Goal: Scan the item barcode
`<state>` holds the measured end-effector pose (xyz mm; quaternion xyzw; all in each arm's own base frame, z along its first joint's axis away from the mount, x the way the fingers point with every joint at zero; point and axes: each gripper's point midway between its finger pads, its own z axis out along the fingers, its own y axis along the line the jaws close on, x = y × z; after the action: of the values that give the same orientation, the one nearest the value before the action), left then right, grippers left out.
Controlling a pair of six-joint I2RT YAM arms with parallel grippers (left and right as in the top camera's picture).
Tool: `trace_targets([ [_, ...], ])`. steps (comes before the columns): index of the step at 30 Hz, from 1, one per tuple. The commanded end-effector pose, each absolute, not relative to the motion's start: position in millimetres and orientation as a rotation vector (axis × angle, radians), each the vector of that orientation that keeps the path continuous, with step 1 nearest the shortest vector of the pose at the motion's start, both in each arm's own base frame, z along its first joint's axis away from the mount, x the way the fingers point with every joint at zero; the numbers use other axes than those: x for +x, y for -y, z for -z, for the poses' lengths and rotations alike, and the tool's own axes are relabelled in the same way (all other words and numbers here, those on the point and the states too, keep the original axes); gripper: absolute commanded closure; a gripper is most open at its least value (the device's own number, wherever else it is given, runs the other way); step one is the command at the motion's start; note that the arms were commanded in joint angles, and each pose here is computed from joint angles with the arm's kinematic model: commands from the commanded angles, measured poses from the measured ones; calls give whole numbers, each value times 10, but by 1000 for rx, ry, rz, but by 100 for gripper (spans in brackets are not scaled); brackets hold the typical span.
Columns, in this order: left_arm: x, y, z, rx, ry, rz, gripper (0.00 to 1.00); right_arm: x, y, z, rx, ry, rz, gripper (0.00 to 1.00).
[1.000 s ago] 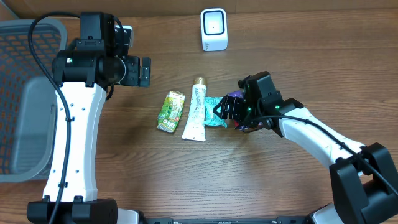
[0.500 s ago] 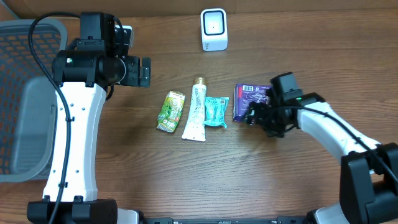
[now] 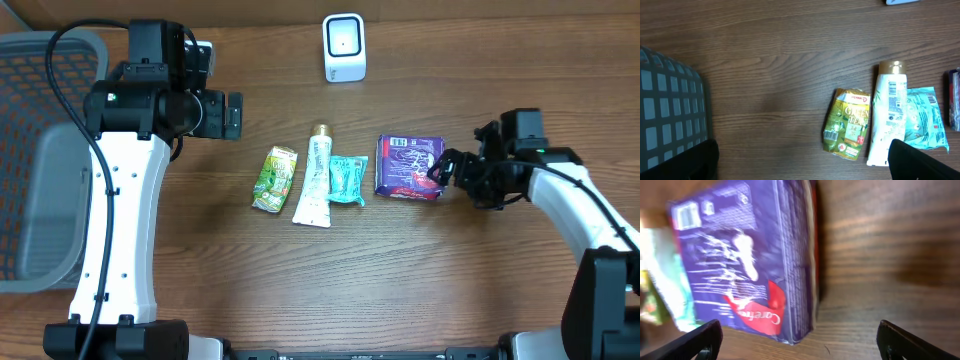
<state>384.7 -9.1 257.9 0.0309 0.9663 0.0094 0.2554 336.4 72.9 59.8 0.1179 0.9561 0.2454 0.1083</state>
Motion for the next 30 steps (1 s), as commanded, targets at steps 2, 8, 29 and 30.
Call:
trace_targets([
  [2,3865,115,-2675,118,-2595,-19,0,3486,-825,-860,173,-2701,-863,0],
  [8,3865,115,-2676,118,-2595,-19,0,3489,-860,-773,115,-2694,-873,0],
  [29,3865,115,-2675,118,-2595,-19,0,3510,-888,-544,133,-2711,-912,0],
  [30,3865,115,-2675,118,-2595,-19,0,3513,-897,-514,133,-2714,-923,0],
])
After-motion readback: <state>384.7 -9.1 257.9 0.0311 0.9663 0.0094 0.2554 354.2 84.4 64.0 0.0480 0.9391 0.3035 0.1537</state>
